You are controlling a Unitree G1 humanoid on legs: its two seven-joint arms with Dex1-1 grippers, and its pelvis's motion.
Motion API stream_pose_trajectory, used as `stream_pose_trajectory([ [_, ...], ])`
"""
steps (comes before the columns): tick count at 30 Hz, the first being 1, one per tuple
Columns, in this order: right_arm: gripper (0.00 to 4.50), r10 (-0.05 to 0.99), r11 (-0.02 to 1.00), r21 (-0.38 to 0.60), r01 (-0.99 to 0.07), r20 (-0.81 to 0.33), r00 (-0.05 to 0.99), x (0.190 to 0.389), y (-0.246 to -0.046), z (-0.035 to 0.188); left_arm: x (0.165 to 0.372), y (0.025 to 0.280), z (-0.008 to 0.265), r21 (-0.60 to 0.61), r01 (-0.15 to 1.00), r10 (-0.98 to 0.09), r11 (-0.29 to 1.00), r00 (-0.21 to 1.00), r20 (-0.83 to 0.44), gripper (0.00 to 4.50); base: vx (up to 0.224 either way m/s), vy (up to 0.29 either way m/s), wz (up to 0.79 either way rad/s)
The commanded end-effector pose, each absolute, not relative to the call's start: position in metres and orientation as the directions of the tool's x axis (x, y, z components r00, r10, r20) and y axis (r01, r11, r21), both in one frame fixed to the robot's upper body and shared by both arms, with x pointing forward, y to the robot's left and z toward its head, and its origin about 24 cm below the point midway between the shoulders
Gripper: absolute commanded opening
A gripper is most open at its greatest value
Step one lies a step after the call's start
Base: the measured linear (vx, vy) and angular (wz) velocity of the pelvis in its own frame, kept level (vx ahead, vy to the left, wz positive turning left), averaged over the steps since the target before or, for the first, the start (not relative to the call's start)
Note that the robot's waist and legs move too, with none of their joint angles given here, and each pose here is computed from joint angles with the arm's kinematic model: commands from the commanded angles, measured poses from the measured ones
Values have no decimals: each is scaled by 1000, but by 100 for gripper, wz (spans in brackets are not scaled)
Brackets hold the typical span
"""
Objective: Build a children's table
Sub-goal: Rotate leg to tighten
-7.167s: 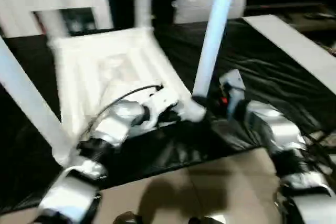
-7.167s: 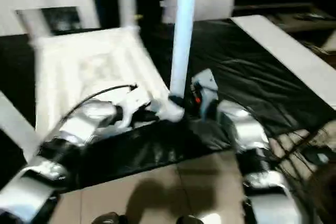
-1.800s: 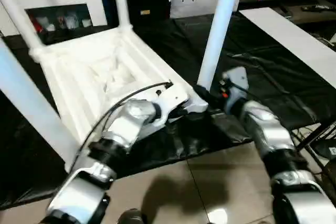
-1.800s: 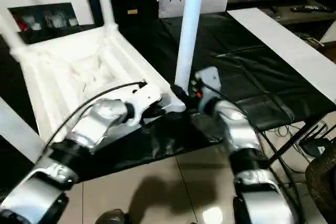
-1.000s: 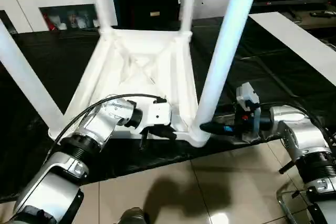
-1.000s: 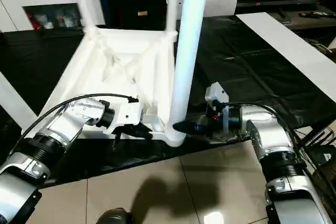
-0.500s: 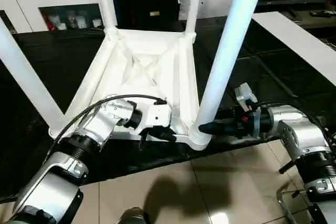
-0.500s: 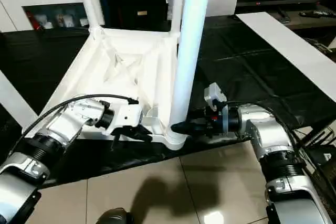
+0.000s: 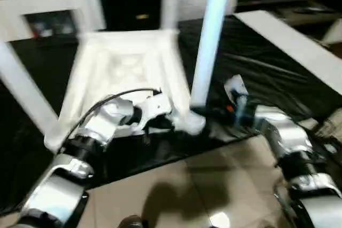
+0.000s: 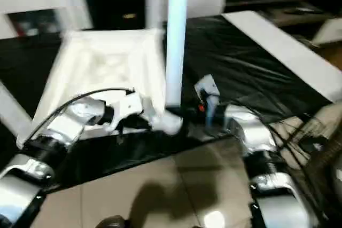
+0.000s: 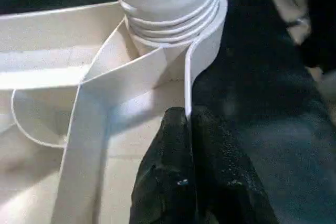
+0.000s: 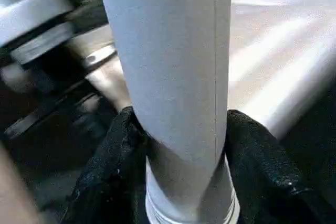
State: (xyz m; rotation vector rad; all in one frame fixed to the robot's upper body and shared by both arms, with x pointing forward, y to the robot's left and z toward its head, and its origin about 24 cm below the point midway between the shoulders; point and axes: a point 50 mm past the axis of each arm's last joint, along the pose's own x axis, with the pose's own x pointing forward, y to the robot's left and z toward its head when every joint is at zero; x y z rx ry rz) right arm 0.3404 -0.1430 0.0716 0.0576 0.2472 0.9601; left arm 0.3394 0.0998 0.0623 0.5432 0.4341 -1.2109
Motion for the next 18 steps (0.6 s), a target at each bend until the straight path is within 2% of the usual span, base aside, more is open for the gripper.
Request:
stream_pose_trajectory([
  [1, 190, 737, 673, 146, -725, -212, 642, 353, -135, 75, 340, 63, 79, 175, 958, -821, 227, 285, -495, 0, 0, 0, 0],
  [3, 190, 646, 759, 101, -644, -244, 723, 361, -125, 74, 350, 50, 87, 181, 909, -797, 375, 416, -437, 0, 0, 0, 0],
  [5, 190, 567, 823, 119, -556, -243, 787, 369, -120, 74, 357, 40, 95, 205, 851, -764, 483, 524, -376, 0, 0, 0, 0],
  [7, 190, 528, 849, 130, -512, -236, 816, 372, -116, 73, 358, 33, 99, 206, 828, -751, 521, 560, -350, 0, 0, 0, 0],
  [8, 190, 528, 849, 117, -515, -231, 817, 373, -113, 74, 356, 27, 100, 200, 831, -756, 519, 556, -347, 0, 60, -11, -3],
  [9, 245, 533, 846, 113, -521, -225, 816, 373, -110, 74, 355, 25, 100, 197, 833, -757, 517, 553, -348, 0, 64, -12, -3],
  [10, 259, 545, 838, 124, -531, -208, 812, 373, -107, 75, 354, 22, 100, 195, 835, -759, 514, 549, -350, 0, 64, -12, -3],
  [13, 266, 571, 821, 157, -549, -176, 802, 372, -105, 79, 354, 25, 97, 204, 834, -749, 512, 550, -370, 0, 20, -4, 0],
  [14, 295, 572, 820, 130, -557, -182, 800, 372, -108, 78, 354, 30, 94, 213, 838, -743, 503, 545, -388, 0, 0, 0, 0],
  [16, 302, 580, 814, 119, -568, -190, 792, 371, -110, 77, 353, 32, 93, 219, 841, -743, 495, 540, -395, 0, 0, 0, 0],
  [18, 319, 616, 785, 68, -616, -196, 763, 367, -120, 75, 352, 43, 87, 250, 859, -745, 447, 512, -428, 0, 0, 0, 0],
])
